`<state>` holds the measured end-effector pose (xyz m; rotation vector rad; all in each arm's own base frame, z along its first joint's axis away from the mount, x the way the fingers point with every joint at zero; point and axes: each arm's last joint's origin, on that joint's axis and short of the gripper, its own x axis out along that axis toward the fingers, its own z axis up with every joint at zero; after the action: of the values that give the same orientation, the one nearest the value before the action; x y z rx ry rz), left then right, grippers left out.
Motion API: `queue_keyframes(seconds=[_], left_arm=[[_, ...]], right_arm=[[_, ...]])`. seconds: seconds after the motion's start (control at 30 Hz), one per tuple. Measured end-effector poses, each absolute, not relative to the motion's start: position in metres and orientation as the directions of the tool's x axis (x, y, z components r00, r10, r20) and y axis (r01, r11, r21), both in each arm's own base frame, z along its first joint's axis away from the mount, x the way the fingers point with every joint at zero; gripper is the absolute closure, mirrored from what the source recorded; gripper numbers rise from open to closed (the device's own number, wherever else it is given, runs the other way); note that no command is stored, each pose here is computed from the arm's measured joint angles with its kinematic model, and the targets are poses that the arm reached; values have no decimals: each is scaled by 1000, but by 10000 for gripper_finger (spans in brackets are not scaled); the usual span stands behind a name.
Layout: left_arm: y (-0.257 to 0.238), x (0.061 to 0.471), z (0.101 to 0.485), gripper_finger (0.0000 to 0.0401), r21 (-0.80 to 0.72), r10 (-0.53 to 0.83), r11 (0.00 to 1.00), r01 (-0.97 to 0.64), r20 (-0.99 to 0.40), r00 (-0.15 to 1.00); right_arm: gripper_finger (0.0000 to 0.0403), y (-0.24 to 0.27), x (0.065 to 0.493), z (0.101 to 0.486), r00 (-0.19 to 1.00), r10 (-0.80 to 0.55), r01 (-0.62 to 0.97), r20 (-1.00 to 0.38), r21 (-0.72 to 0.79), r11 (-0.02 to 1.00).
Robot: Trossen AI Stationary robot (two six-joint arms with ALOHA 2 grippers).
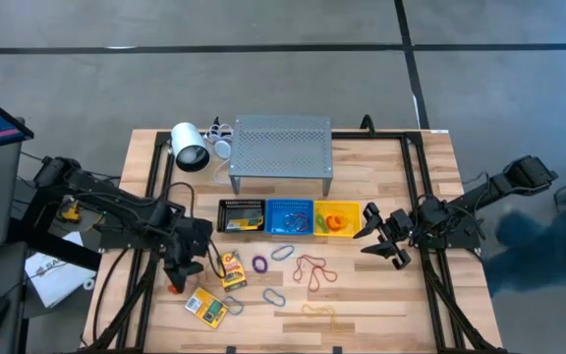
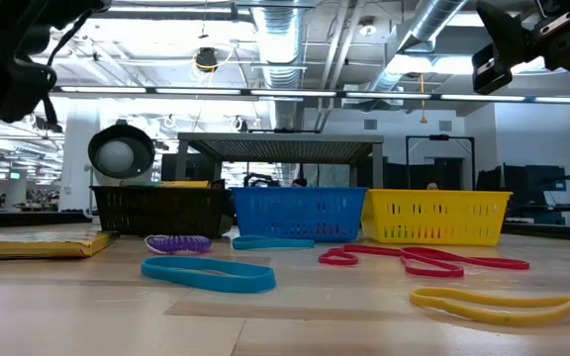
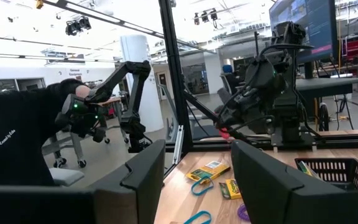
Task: Pick & Place Office Desk Supplies
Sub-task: Put the orange spiral keychain into the yellow bin
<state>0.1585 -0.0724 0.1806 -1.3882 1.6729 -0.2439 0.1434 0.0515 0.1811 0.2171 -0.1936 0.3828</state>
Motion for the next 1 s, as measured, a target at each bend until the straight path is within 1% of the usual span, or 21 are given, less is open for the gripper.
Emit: queue_keyframes(seconds=[0.1,0.2,0.33,0.43,0.53,0.67,0.73,0.8,0.9,1.0], left_arm=[[-75,165,182,394,-707,-887,321,-630,-457,62],[-74,175,188,394,-795,-902,288,-534,-412,128],[-71,192,202,394,-923,-884,275,-269,-353,306],[-68,202,214,394,-955,-860,294,-42,-284,423],[-66,208,223,394,-932,-839,331,146,-220,498],[-62,211,229,394,-875,-817,387,292,-179,548],[-60,212,229,394,-846,-801,422,326,-180,570],[-56,214,228,394,-807,-772,473,353,-186,608],[-48,217,228,394,-724,-696,580,375,-200,690],[-39,220,228,394,-628,-616,680,378,-211,759]], right_arm=[[223,51,143,181,910,348,-389,227,172,905],[223,51,143,181,910,348,-389,227,172,905],[223,51,143,181,910,348,-389,227,172,905],[223,51,143,181,910,348,-389,227,172,905],[223,51,143,181,909,347,-389,231,172,905],[223,51,143,185,901,344,-395,263,170,903],[223,51,142,186,900,337,-391,276,171,905],[223,50,145,189,915,290,-348,280,184,919],[223,50,153,196,944,195,-254,266,208,945],[223,54,167,202,959,172,-216,227,188,958]])
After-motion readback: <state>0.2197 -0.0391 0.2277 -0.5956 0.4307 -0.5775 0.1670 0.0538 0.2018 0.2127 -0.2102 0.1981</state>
